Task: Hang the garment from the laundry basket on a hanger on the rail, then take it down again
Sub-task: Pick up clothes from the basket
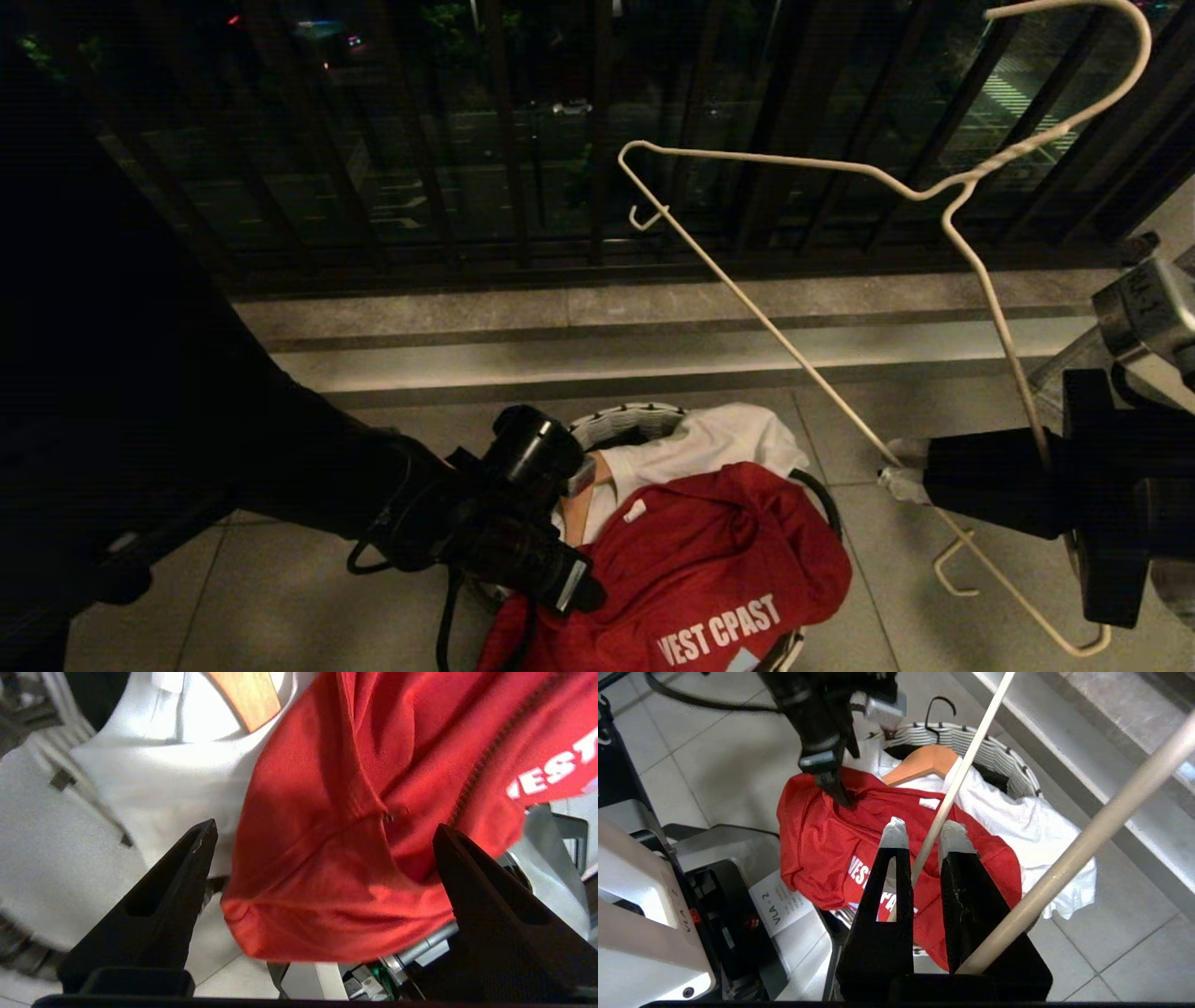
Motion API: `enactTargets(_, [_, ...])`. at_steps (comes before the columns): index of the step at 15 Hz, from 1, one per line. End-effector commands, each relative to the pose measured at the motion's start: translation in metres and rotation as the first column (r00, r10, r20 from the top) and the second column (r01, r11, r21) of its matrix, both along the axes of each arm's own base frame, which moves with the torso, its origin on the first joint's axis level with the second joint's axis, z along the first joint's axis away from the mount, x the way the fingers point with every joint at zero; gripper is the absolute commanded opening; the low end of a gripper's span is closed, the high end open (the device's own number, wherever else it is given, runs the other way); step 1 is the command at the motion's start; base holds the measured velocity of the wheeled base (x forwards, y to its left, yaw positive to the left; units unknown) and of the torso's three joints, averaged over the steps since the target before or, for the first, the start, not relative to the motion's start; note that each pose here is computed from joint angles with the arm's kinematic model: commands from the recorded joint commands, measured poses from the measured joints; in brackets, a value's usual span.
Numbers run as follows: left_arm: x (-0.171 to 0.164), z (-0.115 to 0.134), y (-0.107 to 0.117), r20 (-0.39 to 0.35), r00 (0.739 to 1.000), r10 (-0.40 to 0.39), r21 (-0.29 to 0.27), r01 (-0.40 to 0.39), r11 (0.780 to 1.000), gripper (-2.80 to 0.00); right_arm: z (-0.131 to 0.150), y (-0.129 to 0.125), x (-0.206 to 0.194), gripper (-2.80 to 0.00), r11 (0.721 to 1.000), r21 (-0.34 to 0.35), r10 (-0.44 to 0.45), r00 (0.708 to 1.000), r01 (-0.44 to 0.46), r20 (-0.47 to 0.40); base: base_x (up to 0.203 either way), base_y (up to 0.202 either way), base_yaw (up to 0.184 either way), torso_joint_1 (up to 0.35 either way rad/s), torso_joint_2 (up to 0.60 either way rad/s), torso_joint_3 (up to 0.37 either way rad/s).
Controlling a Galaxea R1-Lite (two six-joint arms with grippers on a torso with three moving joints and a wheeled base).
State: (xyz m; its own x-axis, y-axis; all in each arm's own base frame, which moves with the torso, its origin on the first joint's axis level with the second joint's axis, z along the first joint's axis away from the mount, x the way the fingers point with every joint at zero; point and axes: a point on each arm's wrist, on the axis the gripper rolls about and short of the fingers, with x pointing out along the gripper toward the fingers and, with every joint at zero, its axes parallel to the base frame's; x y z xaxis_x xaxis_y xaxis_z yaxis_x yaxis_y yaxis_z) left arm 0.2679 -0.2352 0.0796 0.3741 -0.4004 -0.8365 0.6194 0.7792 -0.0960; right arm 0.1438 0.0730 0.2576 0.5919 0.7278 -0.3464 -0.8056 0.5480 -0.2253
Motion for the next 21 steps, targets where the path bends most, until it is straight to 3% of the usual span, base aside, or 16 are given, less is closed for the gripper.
enactTargets(1, [0.002,-0.013,-0.008,-0.004,1.000,0.011,0.040,-0.011,0.999,0.00,0.003,-0.002,-0.004,-2.80,1.000,0.006,0.002,1.000,-0.002,0.018,0.000,0.000,0.000,0.000,0.00,0.000])
enactTargets(6, [0.005,-0.012,-0.014,0.051,0.996,0.070,0.074,-0.074,0.995,0.00,0.004,-0.002,-0.006,-2.80,1.000,0.008,0.004,1.000,-0.004,0.023,0.000,0.000,0.000,0.000,0.00,0.000])
enactTargets(11, [-0.006,0.005,-0.001,0.128,0.987,0.098,0.127,-0.114,0.985,0.00,0.003,-0.002,-0.005,-2.80,1.000,0.007,0.004,1.000,-0.004,0.021,0.000,0.000,0.000,0.000,0.00,0.000])
enactTargets(14, [-0.014,0.014,0.008,0.126,0.988,0.091,0.220,-0.117,0.969,0.00,0.002,-0.001,-0.003,-2.80,1.000,0.004,0.004,1.000,-0.004,0.013,0.000,0.000,0.000,0.000,0.00,0.000])
enactTargets(16, [-0.011,0.008,0.006,0.115,0.990,0.086,0.246,-0.112,0.963,0.00,0.001,0.000,0.000,-2.80,1.000,0.000,0.004,1.000,-0.004,0.005,0.000,0.000,0.000,0.000,0.00,0.000])
enactTargets(19, [-0.006,-0.006,0.003,0.144,0.983,0.115,0.316,-0.156,0.936,0.00,0.000,0.000,0.000,-2.80,1.000,-0.001,0.004,1.000,-0.004,0.002,0.000,0.000,0.000,0.000,0.00,0.000])
enactTargets(21, [-0.003,-0.003,0.001,0.157,0.980,0.122,0.304,-0.166,0.938,0.00,0.000,0.000,0.000,-2.80,1.000,-0.001,0.004,1.000,-0.004,0.002,0.000,0.000,0.000,0.000,0.00,0.000])
